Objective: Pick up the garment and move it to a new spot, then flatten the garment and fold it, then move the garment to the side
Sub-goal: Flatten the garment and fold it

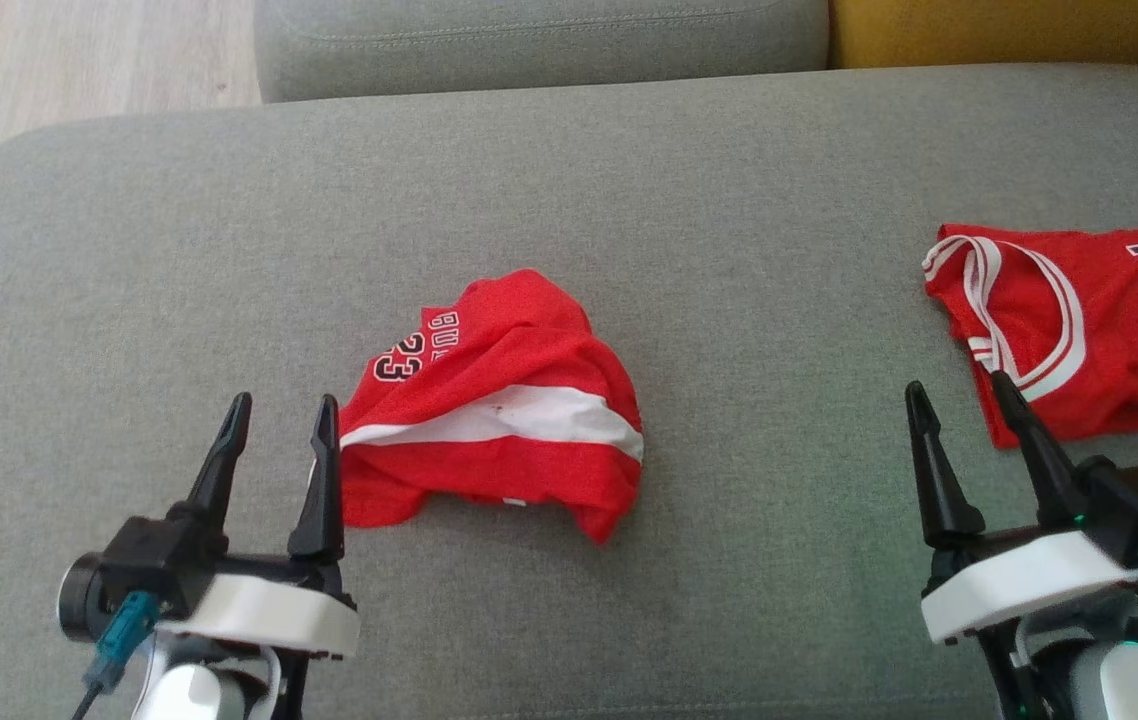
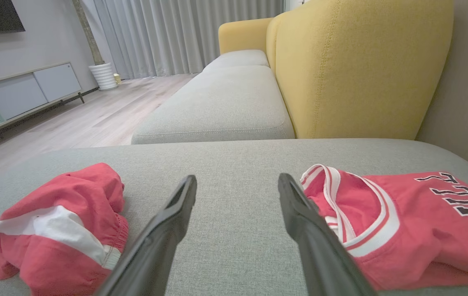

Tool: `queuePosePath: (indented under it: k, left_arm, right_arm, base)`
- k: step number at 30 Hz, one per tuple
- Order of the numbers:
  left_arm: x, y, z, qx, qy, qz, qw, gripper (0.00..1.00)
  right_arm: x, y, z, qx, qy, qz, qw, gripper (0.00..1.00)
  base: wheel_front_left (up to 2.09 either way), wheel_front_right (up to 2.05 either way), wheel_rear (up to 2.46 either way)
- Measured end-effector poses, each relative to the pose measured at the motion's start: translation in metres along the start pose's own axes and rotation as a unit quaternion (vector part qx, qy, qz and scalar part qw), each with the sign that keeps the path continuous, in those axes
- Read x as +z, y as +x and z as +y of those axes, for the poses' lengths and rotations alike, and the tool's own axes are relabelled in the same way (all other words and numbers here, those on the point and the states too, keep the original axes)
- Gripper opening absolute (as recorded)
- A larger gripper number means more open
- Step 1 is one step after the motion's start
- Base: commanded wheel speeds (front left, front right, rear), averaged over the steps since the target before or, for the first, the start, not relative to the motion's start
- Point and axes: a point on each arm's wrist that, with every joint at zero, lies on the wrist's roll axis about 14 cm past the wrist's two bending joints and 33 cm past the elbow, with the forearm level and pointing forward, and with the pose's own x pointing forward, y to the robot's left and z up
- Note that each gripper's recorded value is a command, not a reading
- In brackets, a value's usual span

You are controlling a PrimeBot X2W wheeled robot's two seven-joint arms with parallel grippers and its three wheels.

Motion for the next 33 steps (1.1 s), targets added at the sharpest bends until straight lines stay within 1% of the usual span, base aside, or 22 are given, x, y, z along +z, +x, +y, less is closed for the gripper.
queuePosePath:
  k: [13,16,19,22,26,30,33]
  left_arm:
    - [-0.004,-0.001,0.001,0.004,-0.002,0.009,1.000,1.00]
    - [-0.007,0.000,0.002,0.005,-0.002,0.013,1.000,1.00]
    - [-0.009,0.003,0.001,0.001,-0.003,0.015,1.000,1.00]
    - [-0.008,0.008,0.004,0.003,-0.004,0.012,1.000,1.00]
    - [-0.013,0.010,0.007,0.011,-0.009,0.019,1.000,1.00]
    - [-0.023,0.008,0.013,0.024,-0.011,0.032,0.999,1.00]
    - [-0.029,0.007,0.019,0.034,-0.010,0.041,0.999,1.00]
  right_arm:
    - [0.000,0.003,0.003,0.006,-0.001,0.003,1.000,1.00]
    - [-0.006,0.007,0.005,0.009,0.000,0.014,1.000,1.00]
    - [-0.022,0.013,0.013,0.023,0.003,0.041,0.999,1.00]
    - [-0.045,0.023,0.031,0.054,0.012,0.078,0.995,1.00]
    - [-0.067,0.040,0.072,0.117,0.026,0.113,0.986,1.00]
    - [-0.095,0.044,0.111,0.175,0.043,0.160,0.970,1.00]
    - [-0.114,0.043,0.130,0.204,0.054,0.193,0.958,1.00]
  base:
    - [0.00,0.00,0.00]
    - [0.00,0.00,0.00]
    - [0.00,0.00,0.00]
    - [0.00,0.00,0.00]
    - [0.00,0.00,0.00]
    - [0.00,0.00,0.00]
    - [0.00,0.00,0.00]
